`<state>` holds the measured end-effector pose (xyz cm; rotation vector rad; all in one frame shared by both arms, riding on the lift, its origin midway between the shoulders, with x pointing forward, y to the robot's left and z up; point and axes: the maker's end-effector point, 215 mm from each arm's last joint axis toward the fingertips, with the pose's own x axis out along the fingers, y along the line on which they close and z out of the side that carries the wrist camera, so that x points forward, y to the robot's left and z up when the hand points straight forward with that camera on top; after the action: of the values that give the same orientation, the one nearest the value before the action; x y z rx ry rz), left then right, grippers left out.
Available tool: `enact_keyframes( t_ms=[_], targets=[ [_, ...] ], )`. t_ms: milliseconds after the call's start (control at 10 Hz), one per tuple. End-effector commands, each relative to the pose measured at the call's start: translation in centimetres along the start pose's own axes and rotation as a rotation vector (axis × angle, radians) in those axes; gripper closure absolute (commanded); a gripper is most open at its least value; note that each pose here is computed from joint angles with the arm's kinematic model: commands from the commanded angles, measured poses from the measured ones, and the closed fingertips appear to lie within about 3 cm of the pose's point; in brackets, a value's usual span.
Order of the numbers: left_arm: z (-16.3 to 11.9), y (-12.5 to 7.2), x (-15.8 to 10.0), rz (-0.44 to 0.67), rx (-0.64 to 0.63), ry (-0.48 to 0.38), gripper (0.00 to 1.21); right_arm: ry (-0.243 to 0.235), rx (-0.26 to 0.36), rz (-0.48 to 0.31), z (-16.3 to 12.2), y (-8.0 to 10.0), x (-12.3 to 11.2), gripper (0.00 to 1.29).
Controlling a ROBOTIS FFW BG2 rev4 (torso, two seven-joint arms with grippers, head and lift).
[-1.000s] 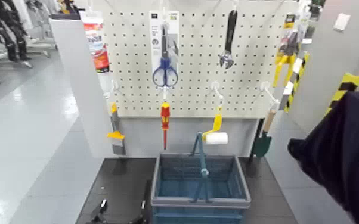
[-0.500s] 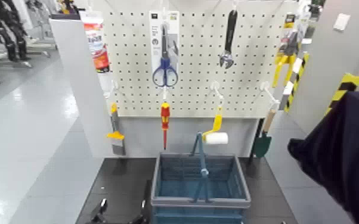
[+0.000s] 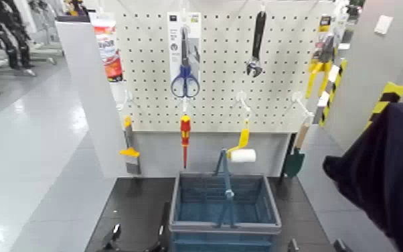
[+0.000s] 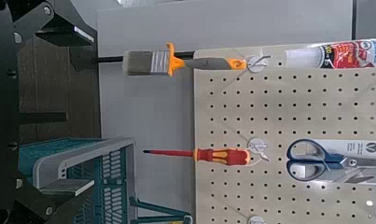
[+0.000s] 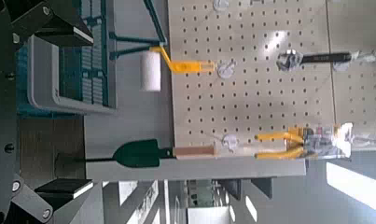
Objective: Put the yellow pliers into the crate.
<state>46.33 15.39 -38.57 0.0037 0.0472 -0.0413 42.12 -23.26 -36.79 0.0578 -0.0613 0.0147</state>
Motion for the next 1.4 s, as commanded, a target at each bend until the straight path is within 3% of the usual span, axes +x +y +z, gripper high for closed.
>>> enact_keyframes(
  t_ms=[100, 700, 1100, 1400],
  targets=[
    [-0.1, 0.0, 0.0, -0.002, 0.000, 0.006, 0.22, 0.010, -0.018, -0.032, 0.9, -2.1, 1.6, 0.19],
    [0.0, -0.5, 0.1, -0.018, 0.003, 0.013, 0.22, -0.004, -0.024, -0.051, 6.2, -6.1, 7.7, 0.14],
    [0.0, -1.0, 0.2, -0.033, 0.006, 0.021, 0.22, -0.029, -0.070, -0.059, 11.7, -10.1, 11.4, 0.14],
    [-0.1, -1.1, 0.3, -0.036, 0.003, 0.027, 0.22, -0.039, -0.105, -0.033, 14.7, -11.5, 14.1, 0.13]
  ],
)
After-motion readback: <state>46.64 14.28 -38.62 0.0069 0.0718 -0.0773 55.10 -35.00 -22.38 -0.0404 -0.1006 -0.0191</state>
